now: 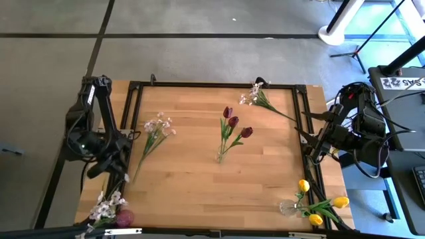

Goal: Sort flowers into vase by color
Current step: Put the bottom white flowers into the purple vase

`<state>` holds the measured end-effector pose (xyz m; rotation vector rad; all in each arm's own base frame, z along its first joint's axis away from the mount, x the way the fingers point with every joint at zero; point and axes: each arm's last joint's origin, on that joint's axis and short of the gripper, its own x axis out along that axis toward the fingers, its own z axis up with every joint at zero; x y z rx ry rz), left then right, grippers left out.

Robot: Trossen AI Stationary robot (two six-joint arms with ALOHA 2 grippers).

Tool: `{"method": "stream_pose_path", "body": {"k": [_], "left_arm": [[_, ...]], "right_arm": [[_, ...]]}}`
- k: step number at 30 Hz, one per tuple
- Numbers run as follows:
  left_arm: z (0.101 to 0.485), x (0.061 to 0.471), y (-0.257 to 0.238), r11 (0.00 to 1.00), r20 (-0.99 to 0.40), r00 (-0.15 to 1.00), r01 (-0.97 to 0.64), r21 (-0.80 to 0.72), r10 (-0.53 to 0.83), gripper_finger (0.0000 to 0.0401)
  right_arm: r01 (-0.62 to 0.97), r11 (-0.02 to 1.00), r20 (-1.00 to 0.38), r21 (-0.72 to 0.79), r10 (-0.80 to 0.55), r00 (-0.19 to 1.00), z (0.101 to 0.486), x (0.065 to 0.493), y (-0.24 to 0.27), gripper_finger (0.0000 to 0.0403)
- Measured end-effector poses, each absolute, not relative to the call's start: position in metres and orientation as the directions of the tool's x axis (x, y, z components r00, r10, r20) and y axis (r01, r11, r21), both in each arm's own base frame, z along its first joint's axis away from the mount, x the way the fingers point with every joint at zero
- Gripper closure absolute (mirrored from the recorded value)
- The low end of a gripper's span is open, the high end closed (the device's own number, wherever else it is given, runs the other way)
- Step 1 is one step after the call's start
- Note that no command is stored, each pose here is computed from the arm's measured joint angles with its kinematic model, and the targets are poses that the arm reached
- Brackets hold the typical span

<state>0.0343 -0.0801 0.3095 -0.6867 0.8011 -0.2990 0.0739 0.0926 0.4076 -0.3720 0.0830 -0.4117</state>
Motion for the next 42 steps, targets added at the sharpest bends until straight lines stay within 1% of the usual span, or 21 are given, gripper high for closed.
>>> {"method": "stream_pose_path", "body": {"k": [3,7,11,15,19,24,28,35,37,42], "left_arm": [[0.306,0.036,-0.072,0.796,-0.54,0.758,-0.047,-0.604,-0.365,0.0254],[0.305,0.039,-0.061,0.818,-0.498,0.838,-0.12,-0.563,-0.22,0.0254],[0.303,0.041,-0.053,0.823,-0.485,0.867,-0.186,-0.536,-0.119,0.0254],[0.303,0.046,-0.045,0.803,-0.449,0.893,-0.286,-0.523,0.026,0.0254],[0.303,0.05,-0.038,0.778,-0.43,0.89,-0.377,-0.503,0.153,0.0254],[0.303,0.055,-0.03,0.71,-0.421,0.856,-0.496,-0.5,0.301,0.0254],[0.302,0.062,-0.027,0.664,-0.437,0.809,-0.578,-0.474,0.393,0.0254],[0.296,0.082,-0.026,0.563,-0.481,0.687,-0.725,-0.397,0.545,0.0254],[0.294,0.09,-0.026,0.525,-0.487,0.643,-0.765,-0.374,0.591,0.0254],[0.285,0.115,-0.023,0.425,-0.515,0.519,-0.855,-0.298,0.682,0.0254]], "right_arm": [[0.376,0.85,-0.004,-0.37,-0.406,0.914,0.408,0.074,0.093,0.0155],[0.376,0.849,-0.004,-0.371,-0.406,0.914,0.407,0.074,0.093,0.0155],[0.377,0.849,-0.004,-0.371,-0.407,0.913,0.407,0.074,0.093,0.0155],[0.384,0.845,0.0,-0.372,-0.414,0.91,0.407,0.074,0.093,0.0155],[0.384,0.845,0.0,-0.372,-0.413,0.911,0.407,0.074,0.093,0.0155],[0.384,0.846,0.0,-0.371,-0.413,0.911,0.408,0.074,0.093,0.0155],[0.385,0.846,0.0,-0.369,-0.414,0.91,0.408,0.074,0.092,0.0155],[0.384,0.846,0.0,-0.369,-0.413,0.911,0.408,0.074,0.092,0.0155],[0.387,0.854,0.0,-0.349,-0.413,0.911,0.409,0.073,0.091,0.0155],[0.384,0.895,-0.008,-0.226,-0.396,0.918,0.413,0.072,0.089,0.0155]]}}
